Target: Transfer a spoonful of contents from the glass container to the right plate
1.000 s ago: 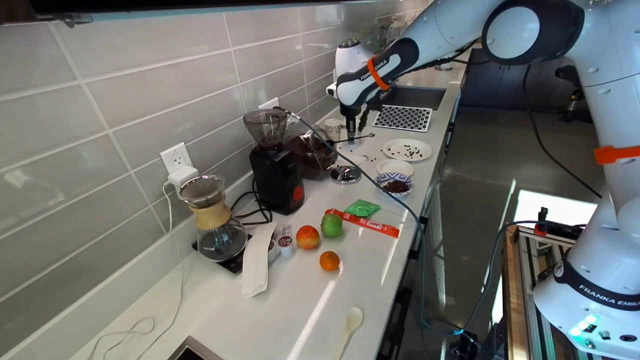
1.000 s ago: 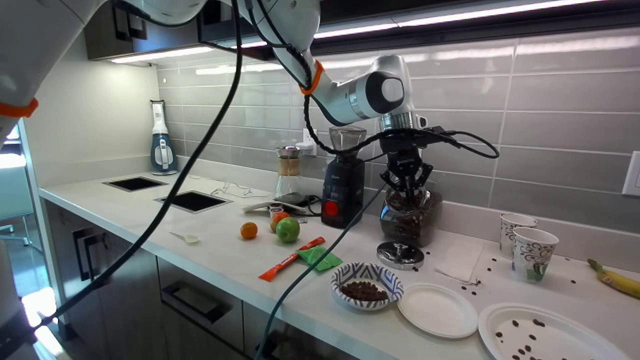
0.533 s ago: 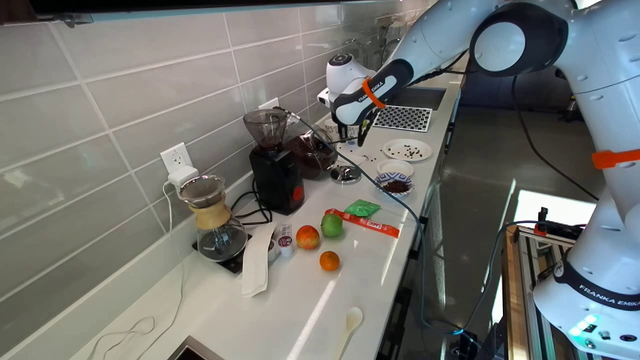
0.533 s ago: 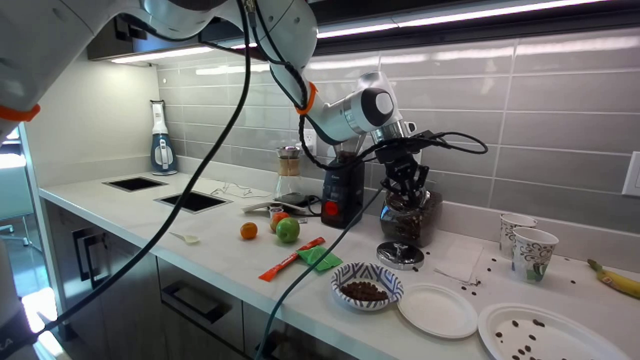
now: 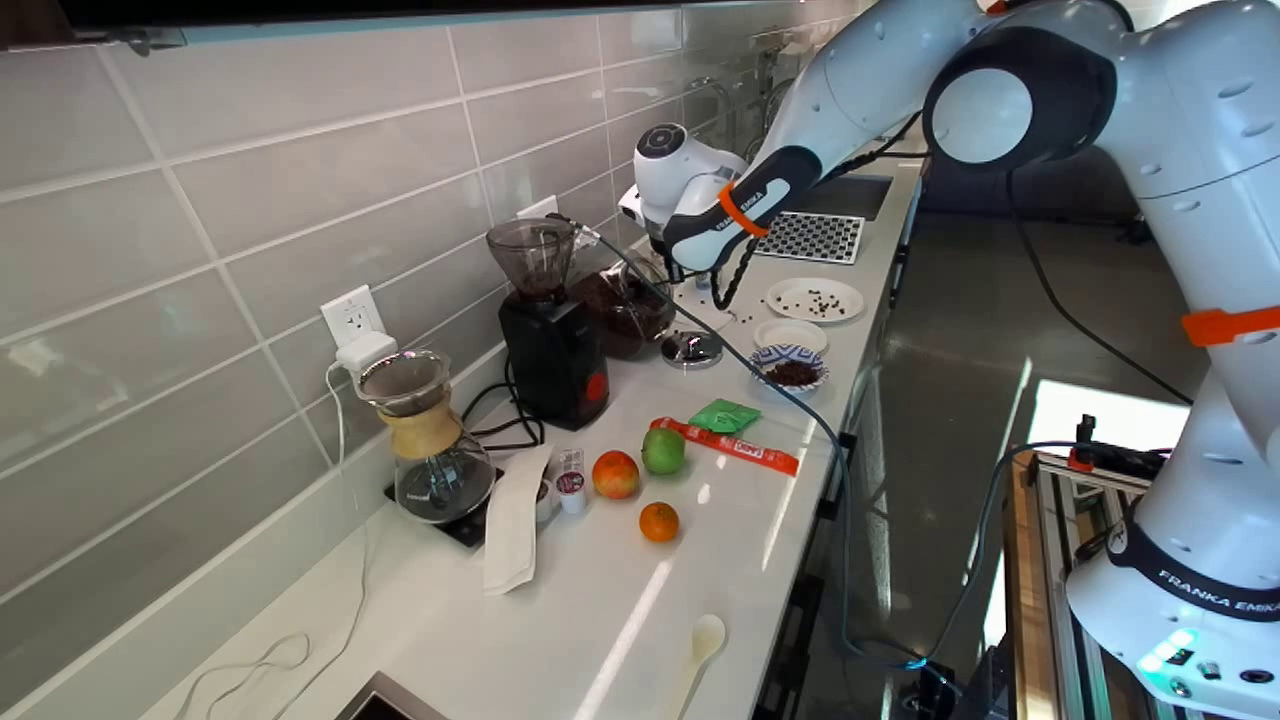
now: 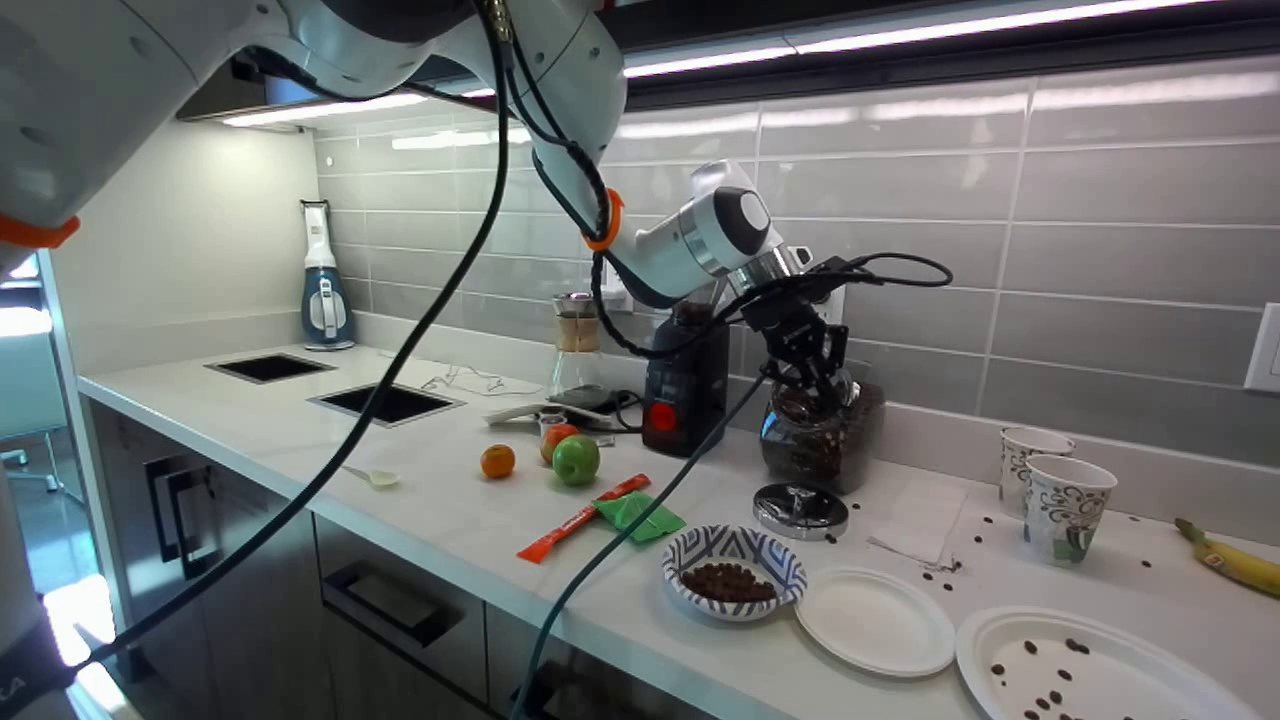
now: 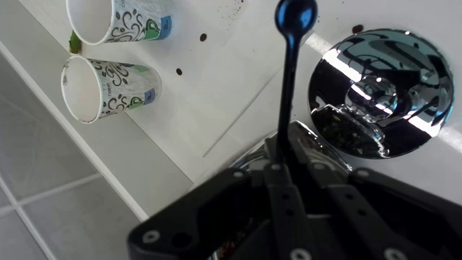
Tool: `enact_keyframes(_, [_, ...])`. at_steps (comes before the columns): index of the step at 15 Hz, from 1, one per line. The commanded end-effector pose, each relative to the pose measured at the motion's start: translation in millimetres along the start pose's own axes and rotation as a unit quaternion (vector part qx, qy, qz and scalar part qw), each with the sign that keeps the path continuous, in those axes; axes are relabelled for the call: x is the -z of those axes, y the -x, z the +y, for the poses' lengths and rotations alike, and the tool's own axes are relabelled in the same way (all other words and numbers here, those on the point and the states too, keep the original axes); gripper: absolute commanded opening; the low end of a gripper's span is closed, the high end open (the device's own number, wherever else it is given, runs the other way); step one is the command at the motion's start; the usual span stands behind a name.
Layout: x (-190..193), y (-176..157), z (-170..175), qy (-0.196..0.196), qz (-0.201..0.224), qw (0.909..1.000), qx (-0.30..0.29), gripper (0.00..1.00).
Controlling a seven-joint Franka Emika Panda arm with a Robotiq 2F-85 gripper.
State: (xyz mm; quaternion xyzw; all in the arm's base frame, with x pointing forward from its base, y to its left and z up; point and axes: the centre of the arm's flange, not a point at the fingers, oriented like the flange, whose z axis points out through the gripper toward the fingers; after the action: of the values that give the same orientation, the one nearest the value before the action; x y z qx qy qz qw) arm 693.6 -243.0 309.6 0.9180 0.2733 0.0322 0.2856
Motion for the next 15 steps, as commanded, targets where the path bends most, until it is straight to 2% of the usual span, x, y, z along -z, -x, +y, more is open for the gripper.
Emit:
enact_keyframes(1, [-12, -21, -5, 0.029, -0.013, 0.9995, 0.0, 0.02])
enact_keyframes(9, [-35, -47, -12, 0.056, -0.016, 0.9983, -0.007, 0.02])
enact_keyframes(15, [-33, -56, -13, 0.024, -0.009, 0.9991, -0.035, 0.02])
